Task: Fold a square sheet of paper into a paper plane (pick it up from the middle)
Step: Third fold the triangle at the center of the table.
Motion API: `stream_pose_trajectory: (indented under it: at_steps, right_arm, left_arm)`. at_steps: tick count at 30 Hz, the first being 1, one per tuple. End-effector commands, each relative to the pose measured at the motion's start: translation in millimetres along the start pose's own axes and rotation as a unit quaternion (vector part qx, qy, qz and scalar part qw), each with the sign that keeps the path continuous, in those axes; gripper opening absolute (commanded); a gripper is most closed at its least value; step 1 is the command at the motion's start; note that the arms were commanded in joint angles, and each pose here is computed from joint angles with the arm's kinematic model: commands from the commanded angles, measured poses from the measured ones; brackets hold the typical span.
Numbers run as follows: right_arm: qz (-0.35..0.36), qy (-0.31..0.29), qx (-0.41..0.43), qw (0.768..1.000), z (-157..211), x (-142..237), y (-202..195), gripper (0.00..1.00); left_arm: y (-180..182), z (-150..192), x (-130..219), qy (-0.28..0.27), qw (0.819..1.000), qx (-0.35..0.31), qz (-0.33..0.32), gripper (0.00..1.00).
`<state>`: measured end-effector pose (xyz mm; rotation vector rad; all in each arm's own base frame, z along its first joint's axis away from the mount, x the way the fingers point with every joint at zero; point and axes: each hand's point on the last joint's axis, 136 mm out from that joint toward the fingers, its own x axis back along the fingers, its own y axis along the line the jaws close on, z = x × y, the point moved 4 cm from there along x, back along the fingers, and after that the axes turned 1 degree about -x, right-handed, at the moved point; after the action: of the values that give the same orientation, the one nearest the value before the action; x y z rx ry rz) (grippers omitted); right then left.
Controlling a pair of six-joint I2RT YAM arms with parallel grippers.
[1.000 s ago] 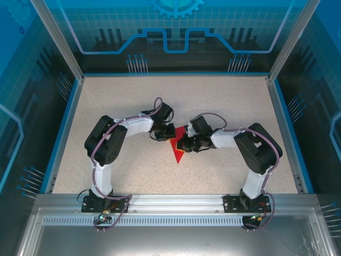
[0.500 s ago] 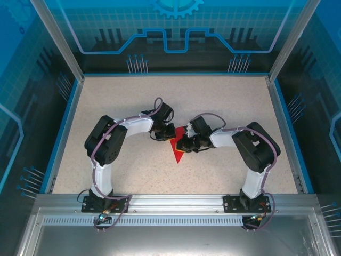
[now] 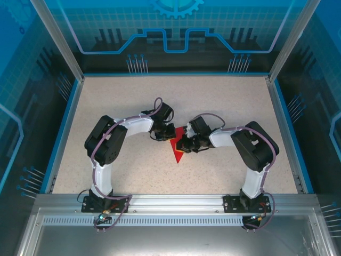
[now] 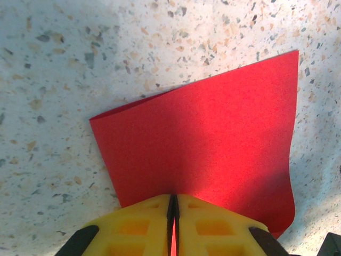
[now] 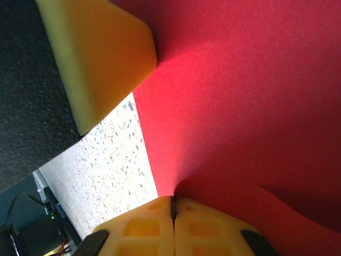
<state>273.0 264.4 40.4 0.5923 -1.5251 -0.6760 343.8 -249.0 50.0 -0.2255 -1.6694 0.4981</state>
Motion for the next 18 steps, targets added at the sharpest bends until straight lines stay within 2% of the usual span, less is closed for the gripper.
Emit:
stream_pose_trajectory:
  at_steps: [1,18]
  right_arm:
    - [0.001,0.011,0.011,1.000,2.4,-7.6,1.0,0.06]
    - [0.037,0.025,0.013,0.999,8.4,-12.1,-19.3,0.07]
  left_arm:
    - [17.4,12.6,-12.7,0.030,0.999,0.002,-0.030,0.12]
    - [5.1,5.8,0.0,0.022,0.999,-0.015,-0.021,0.12]
